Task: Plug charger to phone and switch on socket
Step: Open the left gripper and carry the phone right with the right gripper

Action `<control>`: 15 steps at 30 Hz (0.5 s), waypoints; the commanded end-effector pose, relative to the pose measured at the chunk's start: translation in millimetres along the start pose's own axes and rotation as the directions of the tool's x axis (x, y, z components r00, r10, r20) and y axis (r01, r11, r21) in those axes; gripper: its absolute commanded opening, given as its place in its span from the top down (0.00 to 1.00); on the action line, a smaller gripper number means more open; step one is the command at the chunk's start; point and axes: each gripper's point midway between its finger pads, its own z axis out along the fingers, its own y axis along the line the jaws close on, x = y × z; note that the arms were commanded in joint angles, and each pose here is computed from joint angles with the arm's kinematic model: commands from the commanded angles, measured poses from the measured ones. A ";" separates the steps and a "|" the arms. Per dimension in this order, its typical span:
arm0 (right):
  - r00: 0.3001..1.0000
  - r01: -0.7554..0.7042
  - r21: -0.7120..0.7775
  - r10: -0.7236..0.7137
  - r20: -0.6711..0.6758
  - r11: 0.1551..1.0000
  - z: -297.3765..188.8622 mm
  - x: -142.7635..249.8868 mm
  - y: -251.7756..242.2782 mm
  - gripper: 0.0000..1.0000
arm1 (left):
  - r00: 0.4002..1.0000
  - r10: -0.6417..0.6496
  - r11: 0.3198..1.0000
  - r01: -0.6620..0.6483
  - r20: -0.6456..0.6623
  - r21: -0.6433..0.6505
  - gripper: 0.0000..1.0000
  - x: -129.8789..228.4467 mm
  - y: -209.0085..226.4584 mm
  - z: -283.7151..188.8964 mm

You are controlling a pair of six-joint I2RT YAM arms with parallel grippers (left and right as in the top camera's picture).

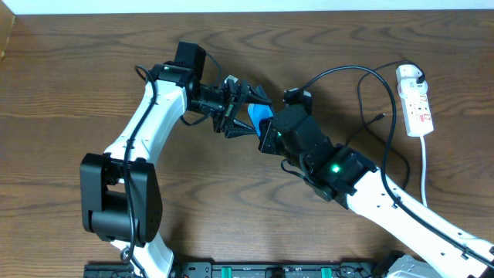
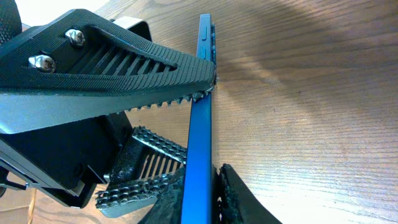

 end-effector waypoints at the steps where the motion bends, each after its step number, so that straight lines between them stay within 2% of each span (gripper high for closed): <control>1: 1.000 0.031 -0.014 -0.031 -0.003 0.999 -0.8 0.0 6.0 0.87 | 1.000 0.017 1.000 -0.017 -0.009 0.025 0.32 5.0 -7.4 -4.1; 15: 0.999 0.031 -0.012 -0.031 -0.006 0.999 -0.8 0.5 5.4 0.99 | 1.000 0.017 1.000 -0.017 -0.006 0.022 0.32 4.4 -6.9 -4.1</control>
